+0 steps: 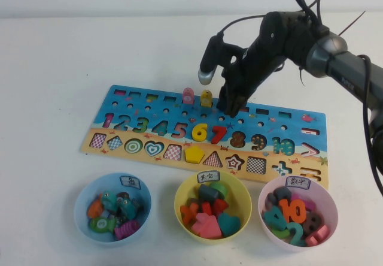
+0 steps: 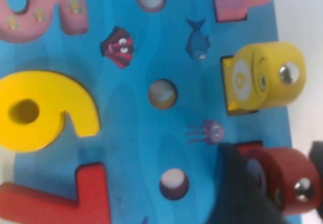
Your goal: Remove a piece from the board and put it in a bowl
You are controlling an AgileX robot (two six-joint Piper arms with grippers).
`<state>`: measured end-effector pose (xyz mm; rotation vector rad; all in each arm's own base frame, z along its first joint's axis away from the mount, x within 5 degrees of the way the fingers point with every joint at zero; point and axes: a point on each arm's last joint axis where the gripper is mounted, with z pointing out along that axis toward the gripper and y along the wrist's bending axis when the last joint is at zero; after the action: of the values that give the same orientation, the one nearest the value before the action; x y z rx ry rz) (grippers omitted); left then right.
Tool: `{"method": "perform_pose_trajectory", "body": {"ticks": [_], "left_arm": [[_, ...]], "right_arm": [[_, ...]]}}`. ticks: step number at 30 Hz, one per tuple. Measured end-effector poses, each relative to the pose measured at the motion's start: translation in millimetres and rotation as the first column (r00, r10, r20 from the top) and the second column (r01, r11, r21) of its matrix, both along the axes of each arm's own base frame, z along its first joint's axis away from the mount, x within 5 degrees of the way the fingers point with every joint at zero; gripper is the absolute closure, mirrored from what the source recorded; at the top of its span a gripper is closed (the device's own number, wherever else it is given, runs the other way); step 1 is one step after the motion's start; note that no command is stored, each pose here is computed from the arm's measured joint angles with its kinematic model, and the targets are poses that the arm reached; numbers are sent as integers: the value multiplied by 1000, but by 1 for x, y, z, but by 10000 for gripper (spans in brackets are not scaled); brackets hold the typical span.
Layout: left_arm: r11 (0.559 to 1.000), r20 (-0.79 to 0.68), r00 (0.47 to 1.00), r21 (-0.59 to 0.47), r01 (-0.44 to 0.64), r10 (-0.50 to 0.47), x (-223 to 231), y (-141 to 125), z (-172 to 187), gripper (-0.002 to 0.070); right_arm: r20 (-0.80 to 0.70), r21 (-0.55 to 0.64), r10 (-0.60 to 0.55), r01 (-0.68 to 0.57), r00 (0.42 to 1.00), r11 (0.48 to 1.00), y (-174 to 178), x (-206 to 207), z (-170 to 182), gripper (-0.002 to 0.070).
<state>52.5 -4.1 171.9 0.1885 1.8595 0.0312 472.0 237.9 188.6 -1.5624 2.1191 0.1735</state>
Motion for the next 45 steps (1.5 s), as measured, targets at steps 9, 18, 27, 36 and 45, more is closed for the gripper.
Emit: {"method": "perform_pose_trajectory", "body": {"ticks": [9, 18, 27, 36, 45], "left_arm": [[1000, 0, 1000, 0, 0, 0, 0, 0, 0, 680], [1000, 0, 1000, 0, 0, 0, 0, 0, 0, 680], [1000, 0, 1000, 0, 0, 0, 0, 0, 0, 680], [1000, 0, 1000, 0, 0, 0, 0, 0, 0, 680], [1000, 0, 1000, 0, 0, 0, 0, 0, 0, 680]], "right_arm": [[28, 11, -50, 49, 998, 999, -1, 4, 2, 297], [53, 0, -48, 48, 997, 999, -3, 3, 11, 391], [49, -2, -48, 48, 998, 999, -3, 2, 13, 636], [55, -1, -48, 48, 997, 999, -3, 2, 14, 687], [55, -1, -48, 48, 997, 999, -3, 2, 14, 690]]}}
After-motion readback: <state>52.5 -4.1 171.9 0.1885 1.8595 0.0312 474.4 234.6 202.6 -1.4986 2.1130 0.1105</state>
